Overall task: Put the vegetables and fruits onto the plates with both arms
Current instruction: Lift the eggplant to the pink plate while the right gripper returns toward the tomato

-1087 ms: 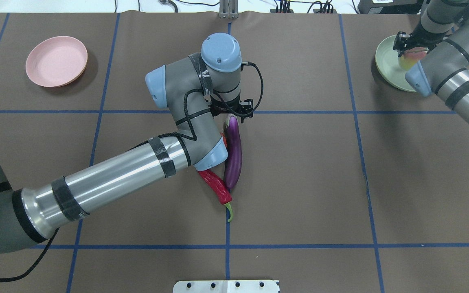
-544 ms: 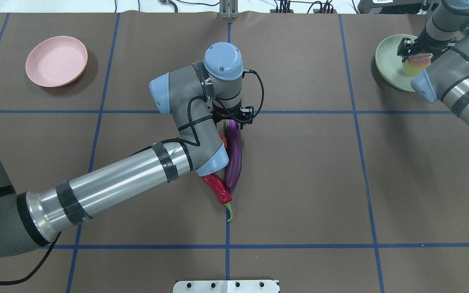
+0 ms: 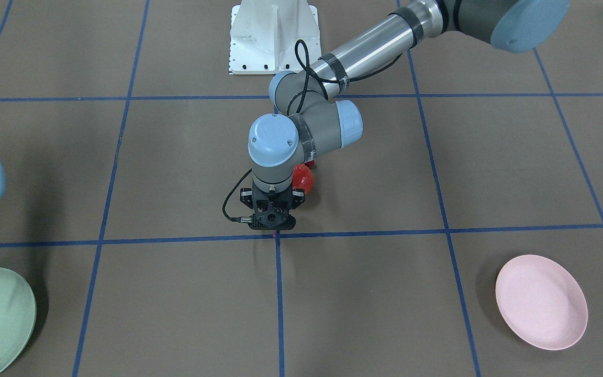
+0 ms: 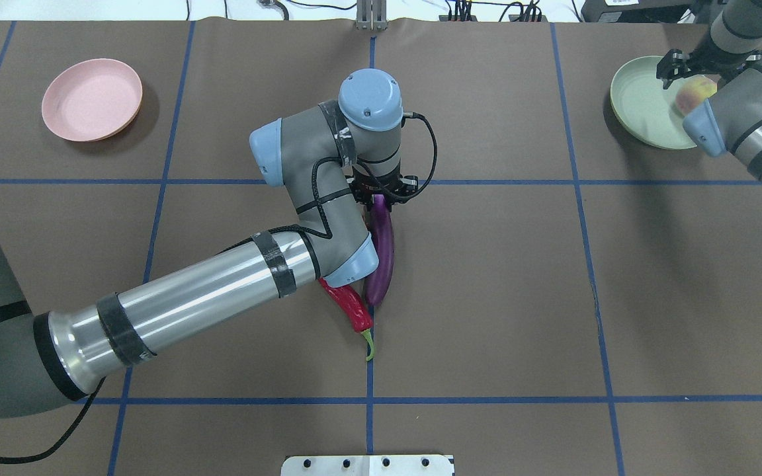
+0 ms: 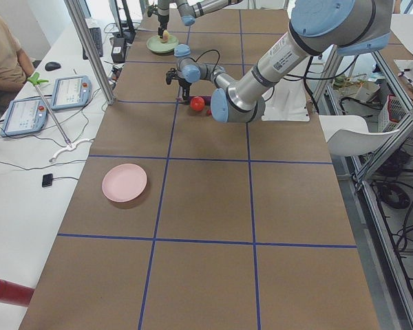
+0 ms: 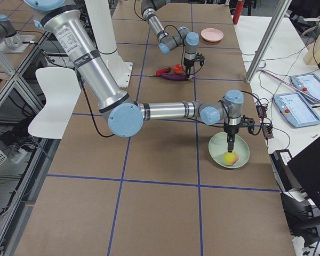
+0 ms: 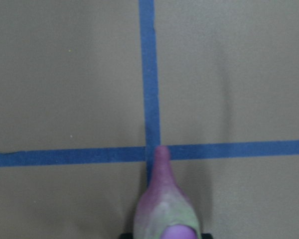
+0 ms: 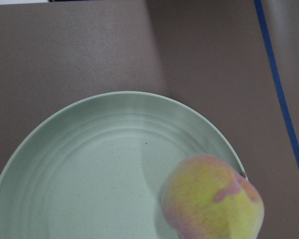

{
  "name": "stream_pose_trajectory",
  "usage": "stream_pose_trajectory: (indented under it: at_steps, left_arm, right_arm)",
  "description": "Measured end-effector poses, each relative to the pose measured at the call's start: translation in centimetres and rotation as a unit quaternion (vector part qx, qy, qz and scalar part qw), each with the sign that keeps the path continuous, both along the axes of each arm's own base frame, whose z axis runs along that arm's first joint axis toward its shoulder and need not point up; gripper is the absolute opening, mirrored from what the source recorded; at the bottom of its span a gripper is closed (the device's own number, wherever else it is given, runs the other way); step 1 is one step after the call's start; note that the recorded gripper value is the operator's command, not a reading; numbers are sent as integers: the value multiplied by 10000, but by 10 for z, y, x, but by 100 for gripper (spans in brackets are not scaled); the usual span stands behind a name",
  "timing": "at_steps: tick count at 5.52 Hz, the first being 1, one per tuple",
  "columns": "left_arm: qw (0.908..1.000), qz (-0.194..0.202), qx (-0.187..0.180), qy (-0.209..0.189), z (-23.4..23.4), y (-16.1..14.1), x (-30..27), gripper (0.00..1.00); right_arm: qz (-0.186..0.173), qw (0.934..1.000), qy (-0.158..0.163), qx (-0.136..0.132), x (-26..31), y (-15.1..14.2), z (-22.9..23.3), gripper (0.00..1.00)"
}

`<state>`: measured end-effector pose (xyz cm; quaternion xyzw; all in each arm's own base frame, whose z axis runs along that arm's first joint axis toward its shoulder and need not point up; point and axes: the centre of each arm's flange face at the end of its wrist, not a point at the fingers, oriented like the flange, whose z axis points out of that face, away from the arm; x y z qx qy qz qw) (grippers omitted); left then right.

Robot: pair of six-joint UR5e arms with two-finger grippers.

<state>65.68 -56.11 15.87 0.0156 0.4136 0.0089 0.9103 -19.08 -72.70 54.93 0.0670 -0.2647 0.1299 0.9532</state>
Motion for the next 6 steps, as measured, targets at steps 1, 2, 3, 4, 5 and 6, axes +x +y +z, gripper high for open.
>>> stream_pose_trajectory:
  at_steps: [1, 2, 3, 4, 5, 6]
  left_arm:
    - [9999, -107, -23, 110, -17, -4, -9, 0]
    - [9993, -249, -109, 271, -43, -7, -27, 0]
    - [9981, -355, -276, 420, -72, -13, -62, 0]
    - [9965, -441, -449, 548, -91, -27, -107, 0]
    - [9954, -542, -526, 596, -86, -46, -145, 0]
    - [9963, -559, -412, 512, -60, -70, -178, 0]
  right_arm:
    - [-33, 9998, -181, 27, 1, 0, -12, 100]
    - [-110, 9990, -442, 31, 0, 6, -24, 100]
    - [-182, 9980, -604, 48, -4, 12, -32, 100]
    - [-251, 9969, -739, 92, -21, 20, -46, 100]
    - [-287, 9955, -903, 103, -54, 33, -68, 100]
    - [-272, 9930, -1144, 68, -99, 55, -101, 100]
